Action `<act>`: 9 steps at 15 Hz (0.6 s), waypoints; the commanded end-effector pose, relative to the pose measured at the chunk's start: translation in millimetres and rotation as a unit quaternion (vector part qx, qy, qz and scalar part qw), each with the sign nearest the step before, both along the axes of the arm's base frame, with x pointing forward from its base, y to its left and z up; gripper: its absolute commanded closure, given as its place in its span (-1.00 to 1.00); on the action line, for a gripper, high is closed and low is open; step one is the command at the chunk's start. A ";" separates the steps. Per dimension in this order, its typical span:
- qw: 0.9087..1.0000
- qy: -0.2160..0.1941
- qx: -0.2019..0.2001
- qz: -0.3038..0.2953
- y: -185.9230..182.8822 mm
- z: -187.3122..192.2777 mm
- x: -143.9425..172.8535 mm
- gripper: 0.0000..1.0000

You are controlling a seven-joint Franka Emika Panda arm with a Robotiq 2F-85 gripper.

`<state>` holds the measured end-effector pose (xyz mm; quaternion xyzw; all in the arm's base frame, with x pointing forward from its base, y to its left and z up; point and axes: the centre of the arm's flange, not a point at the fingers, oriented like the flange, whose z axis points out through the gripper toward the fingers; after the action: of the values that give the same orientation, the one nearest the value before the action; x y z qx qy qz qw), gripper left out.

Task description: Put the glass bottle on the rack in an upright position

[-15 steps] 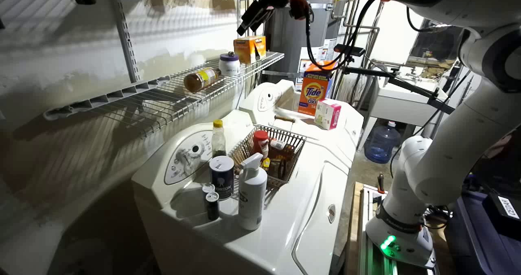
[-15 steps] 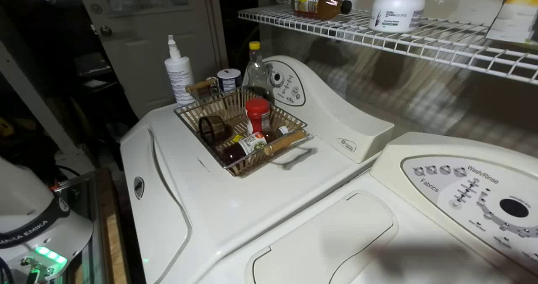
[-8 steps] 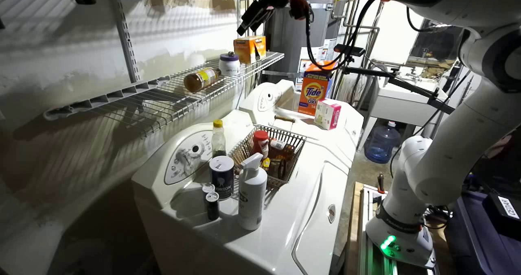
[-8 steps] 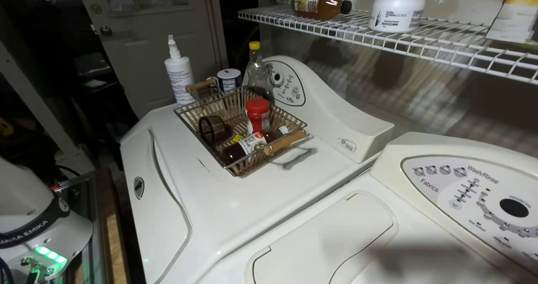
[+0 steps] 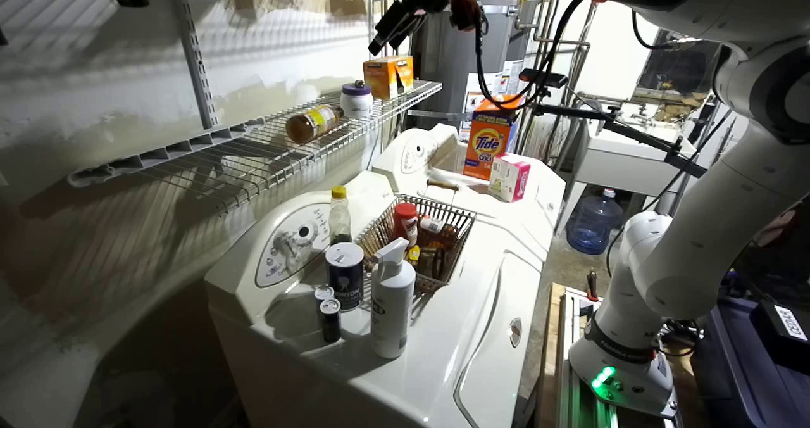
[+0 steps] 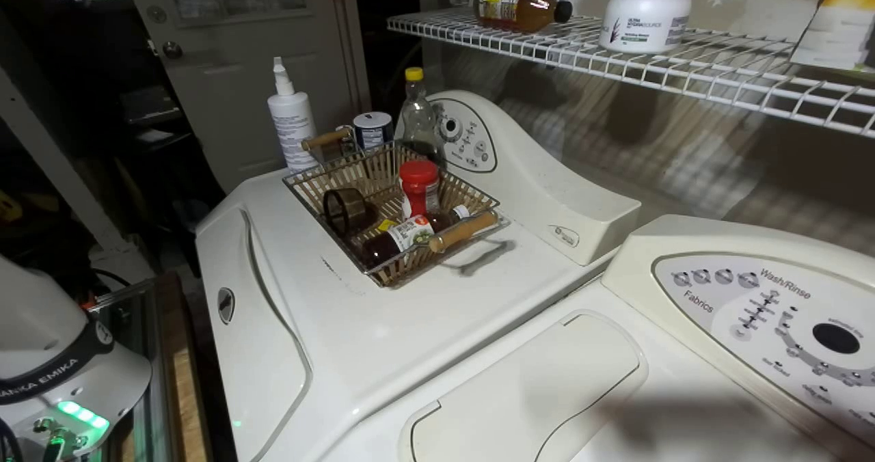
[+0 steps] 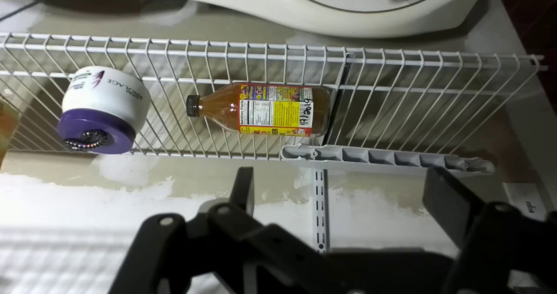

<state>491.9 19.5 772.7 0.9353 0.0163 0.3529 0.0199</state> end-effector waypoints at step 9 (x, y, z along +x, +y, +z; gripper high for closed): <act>0.990 0.037 0.048 -0.126 -28.8 -29.7 20.8 -1.00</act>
<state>501.2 -0.8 758.2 0.9421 -0.0465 0.3317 0.0176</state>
